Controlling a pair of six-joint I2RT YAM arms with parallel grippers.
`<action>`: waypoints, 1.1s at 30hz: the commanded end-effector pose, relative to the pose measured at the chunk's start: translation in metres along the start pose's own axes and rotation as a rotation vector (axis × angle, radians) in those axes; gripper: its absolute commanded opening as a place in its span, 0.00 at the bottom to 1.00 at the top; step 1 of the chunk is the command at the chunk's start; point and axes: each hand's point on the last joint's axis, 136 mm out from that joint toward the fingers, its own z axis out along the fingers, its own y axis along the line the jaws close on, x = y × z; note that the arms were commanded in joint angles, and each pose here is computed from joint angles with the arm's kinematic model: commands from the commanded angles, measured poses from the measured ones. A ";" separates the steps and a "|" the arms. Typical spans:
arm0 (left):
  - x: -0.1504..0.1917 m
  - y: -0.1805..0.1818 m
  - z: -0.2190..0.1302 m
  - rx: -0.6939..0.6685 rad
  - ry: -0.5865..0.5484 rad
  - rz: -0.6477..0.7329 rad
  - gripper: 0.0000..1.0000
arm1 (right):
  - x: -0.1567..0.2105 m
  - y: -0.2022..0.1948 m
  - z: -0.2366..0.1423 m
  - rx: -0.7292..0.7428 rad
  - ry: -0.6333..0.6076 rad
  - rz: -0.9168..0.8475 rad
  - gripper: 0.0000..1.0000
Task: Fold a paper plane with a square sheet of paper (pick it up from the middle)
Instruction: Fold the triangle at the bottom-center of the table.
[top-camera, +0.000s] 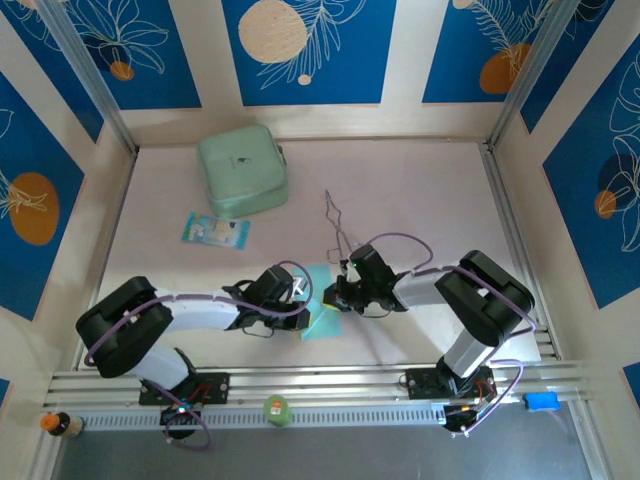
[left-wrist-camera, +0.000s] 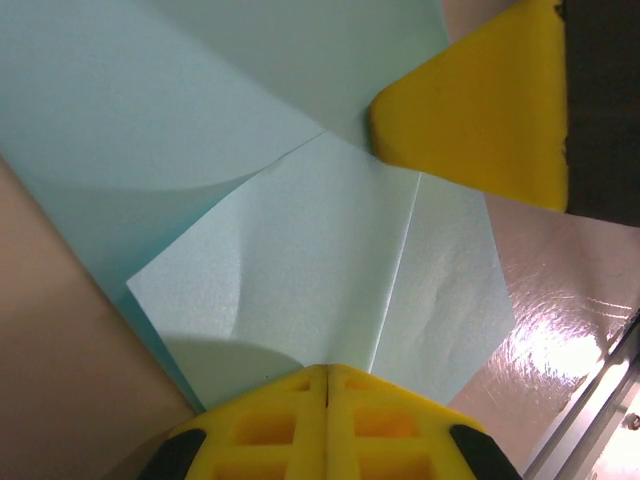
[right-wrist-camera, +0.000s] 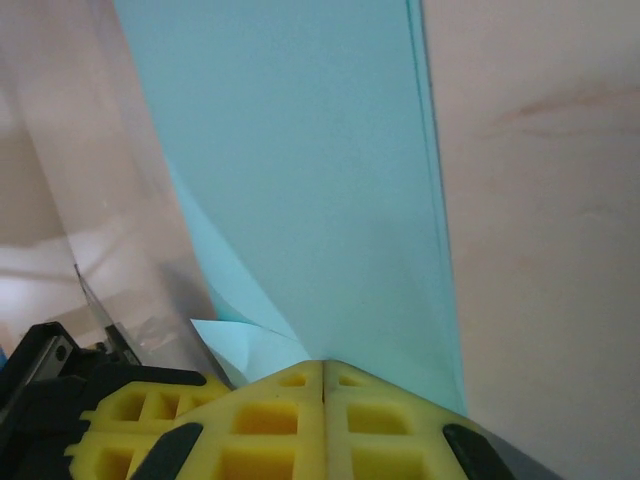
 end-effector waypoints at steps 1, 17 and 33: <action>0.032 0.058 -0.001 -0.216 0.093 -0.065 0.00 | -0.002 -0.032 -0.004 0.023 -0.023 0.077 0.00; 0.031 0.057 0.000 -0.205 0.083 -0.058 0.00 | -0.035 0.002 -0.042 -0.155 -0.237 0.059 0.05; 0.027 0.052 0.003 -0.189 0.087 -0.053 0.00 | 0.029 0.012 -0.061 0.206 -0.183 -0.268 0.05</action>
